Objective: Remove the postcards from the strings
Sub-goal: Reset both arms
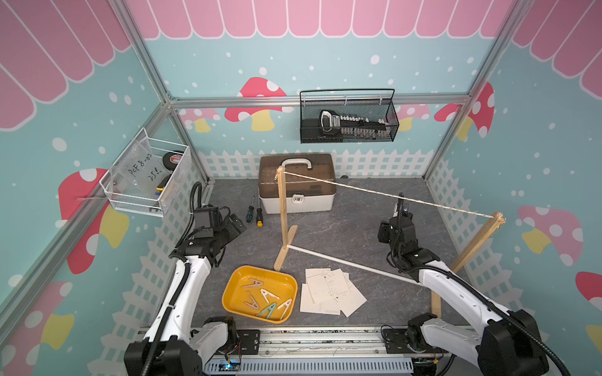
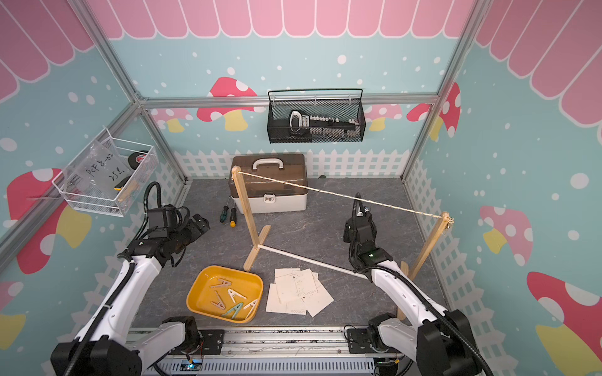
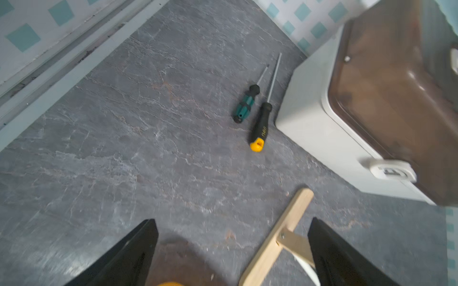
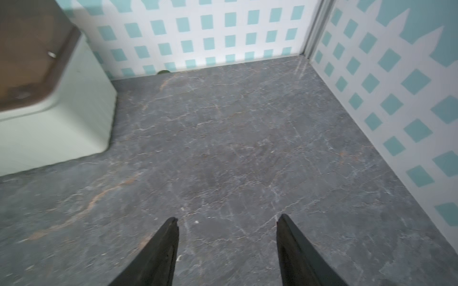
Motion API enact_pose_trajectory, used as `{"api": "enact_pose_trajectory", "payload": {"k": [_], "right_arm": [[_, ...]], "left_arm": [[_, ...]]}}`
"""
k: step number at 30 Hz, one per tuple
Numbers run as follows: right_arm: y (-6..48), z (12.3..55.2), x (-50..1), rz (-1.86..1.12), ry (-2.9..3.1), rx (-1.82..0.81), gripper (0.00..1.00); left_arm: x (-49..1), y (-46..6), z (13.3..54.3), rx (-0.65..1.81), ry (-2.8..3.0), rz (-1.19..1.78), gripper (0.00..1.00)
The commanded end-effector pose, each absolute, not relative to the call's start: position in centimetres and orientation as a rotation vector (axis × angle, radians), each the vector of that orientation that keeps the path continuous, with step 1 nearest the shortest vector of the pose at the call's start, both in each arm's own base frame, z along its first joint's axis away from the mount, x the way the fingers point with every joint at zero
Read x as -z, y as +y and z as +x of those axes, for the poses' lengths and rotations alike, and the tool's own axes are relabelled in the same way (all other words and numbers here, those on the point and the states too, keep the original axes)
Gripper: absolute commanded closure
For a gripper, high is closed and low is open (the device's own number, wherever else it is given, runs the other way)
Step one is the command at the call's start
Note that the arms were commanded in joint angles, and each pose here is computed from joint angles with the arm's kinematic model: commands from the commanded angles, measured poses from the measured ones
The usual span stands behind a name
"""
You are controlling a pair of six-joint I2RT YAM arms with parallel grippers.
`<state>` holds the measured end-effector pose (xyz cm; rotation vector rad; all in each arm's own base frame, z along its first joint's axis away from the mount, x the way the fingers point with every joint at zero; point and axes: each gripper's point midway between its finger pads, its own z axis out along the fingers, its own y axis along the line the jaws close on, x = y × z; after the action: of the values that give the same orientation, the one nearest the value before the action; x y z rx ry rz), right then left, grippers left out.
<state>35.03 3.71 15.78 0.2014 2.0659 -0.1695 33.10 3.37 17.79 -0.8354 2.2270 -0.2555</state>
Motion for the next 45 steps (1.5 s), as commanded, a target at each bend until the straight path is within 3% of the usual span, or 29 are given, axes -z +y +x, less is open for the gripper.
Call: {"api": "enact_pose_trajectory", "payload": {"k": [1, 9, 13, 18, 27, 39, 42, 45], "right_arm": [[1.6, 35.7, -15.2, 0.231, 2.002, 0.326, 0.36], [1.3, 37.7, -16.2, 0.048, 1.942, 0.470, 0.30], [0.1, 36.9, -14.7, -0.007, 1.938, 0.582, 0.26], [-0.8, 36.1, -12.9, 0.033, 1.891, 0.535, 0.27], [-1.8, 36.7, -12.8, 0.033, 1.742, 0.494, 0.26], [-3.8, 37.9, -10.3, 0.110, 1.872, 0.402, 0.27], [-4.0, 38.1, -10.2, 0.119, 1.877, 0.402, 0.20], [-4.0, 38.1, -10.4, 0.119, 1.864, 0.400, 0.03]], "left_arm": [[-17.6, 6.2, 35.5, 0.118, 2.143, -0.833, 0.00], [-14.5, 8.4, 37.6, -0.094, 2.095, -0.639, 0.00], [-14.3, 7.8, 38.2, -0.094, 1.994, -0.478, 0.00], [-14.6, 6.7, 38.9, -0.026, 1.844, -0.395, 0.00], [-11.7, -0.2, 40.4, 0.052, 1.823, -0.031, 0.00], [-11.3, 1.3, 40.6, -0.024, 1.846, -0.131, 0.00], [-11.3, 1.3, 40.6, -0.024, 1.849, -0.132, 0.00], [-11.3, 1.4, 40.7, -0.026, 1.851, -0.133, 0.00]]}}
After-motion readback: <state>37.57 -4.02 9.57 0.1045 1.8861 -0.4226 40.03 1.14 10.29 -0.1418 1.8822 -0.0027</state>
